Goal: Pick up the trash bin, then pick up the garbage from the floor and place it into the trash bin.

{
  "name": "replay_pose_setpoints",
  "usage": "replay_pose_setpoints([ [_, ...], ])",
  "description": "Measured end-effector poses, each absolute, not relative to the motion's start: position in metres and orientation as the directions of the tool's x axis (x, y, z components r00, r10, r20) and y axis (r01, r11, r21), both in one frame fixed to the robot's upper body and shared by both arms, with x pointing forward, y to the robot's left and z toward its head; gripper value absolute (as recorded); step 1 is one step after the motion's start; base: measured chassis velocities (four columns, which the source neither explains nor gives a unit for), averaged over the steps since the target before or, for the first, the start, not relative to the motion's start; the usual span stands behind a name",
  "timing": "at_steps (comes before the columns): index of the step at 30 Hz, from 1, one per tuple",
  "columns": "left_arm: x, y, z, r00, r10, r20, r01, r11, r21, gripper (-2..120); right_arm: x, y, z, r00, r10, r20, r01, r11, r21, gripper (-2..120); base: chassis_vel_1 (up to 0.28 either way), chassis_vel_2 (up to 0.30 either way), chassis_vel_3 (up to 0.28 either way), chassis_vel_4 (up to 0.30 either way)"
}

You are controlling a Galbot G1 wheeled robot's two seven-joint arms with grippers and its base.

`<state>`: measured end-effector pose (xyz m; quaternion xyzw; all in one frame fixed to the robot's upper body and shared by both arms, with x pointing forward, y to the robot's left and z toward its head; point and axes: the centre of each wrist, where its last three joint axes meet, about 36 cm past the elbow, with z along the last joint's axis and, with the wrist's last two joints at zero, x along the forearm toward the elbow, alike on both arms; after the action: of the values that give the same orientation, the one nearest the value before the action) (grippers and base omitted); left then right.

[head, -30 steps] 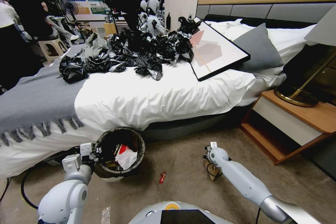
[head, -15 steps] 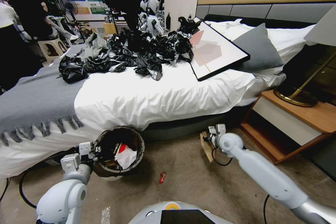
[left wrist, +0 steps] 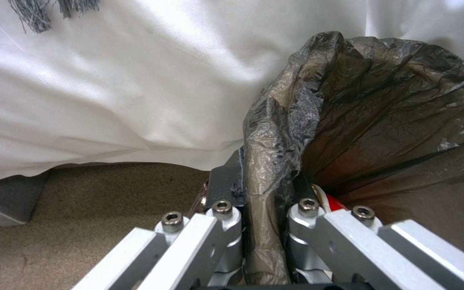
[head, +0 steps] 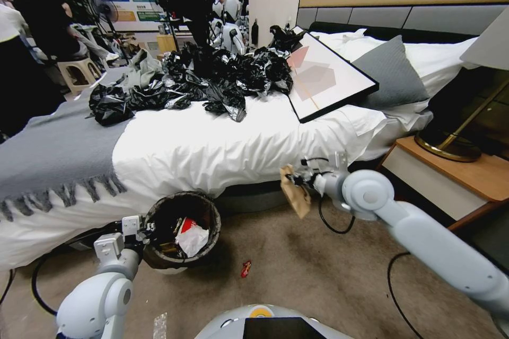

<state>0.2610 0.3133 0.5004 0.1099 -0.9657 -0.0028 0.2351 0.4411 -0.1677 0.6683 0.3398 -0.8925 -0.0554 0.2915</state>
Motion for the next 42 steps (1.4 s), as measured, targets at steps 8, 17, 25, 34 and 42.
replay_pose_setpoints([
  [8,0.261,0.313,0.498,-0.862,-0.218,0.458,-0.216,0.975,0.057,3,0.466,-0.101,0.676,-0.479,-0.736,0.477,-0.697,0.65,0.303,3,0.0,0.0,0.0,0.0],
  [17,0.262,0.315,0.495,-0.857,-0.229,0.462,-0.227,0.972,0.06,3,0.454,0.034,0.668,-0.295,-0.797,0.527,-0.81,0.501,0.305,3,0.0,0.0,0.0,0.0],
  [25,0.265,0.315,0.495,-0.859,-0.231,0.458,-0.231,0.971,0.058,3,0.457,0.069,0.64,-0.28,-0.764,0.581,-0.798,0.521,0.302,3,0.0,0.0,0.0,0.0],
  [34,0.266,0.317,0.492,-0.855,-0.232,0.463,-0.232,0.971,0.058,3,0.468,0.096,0.61,-0.286,-0.72,0.632,-0.764,0.569,0.303,3,0.0,0.0,0.0,0.0],
  [42,0.265,0.319,0.493,-0.855,-0.237,0.461,-0.236,0.97,0.06,3,0.474,0.111,0.583,-0.295,-0.68,0.671,-0.74,0.607,0.29,8,0.0,0.0,0.0,0.0],
])
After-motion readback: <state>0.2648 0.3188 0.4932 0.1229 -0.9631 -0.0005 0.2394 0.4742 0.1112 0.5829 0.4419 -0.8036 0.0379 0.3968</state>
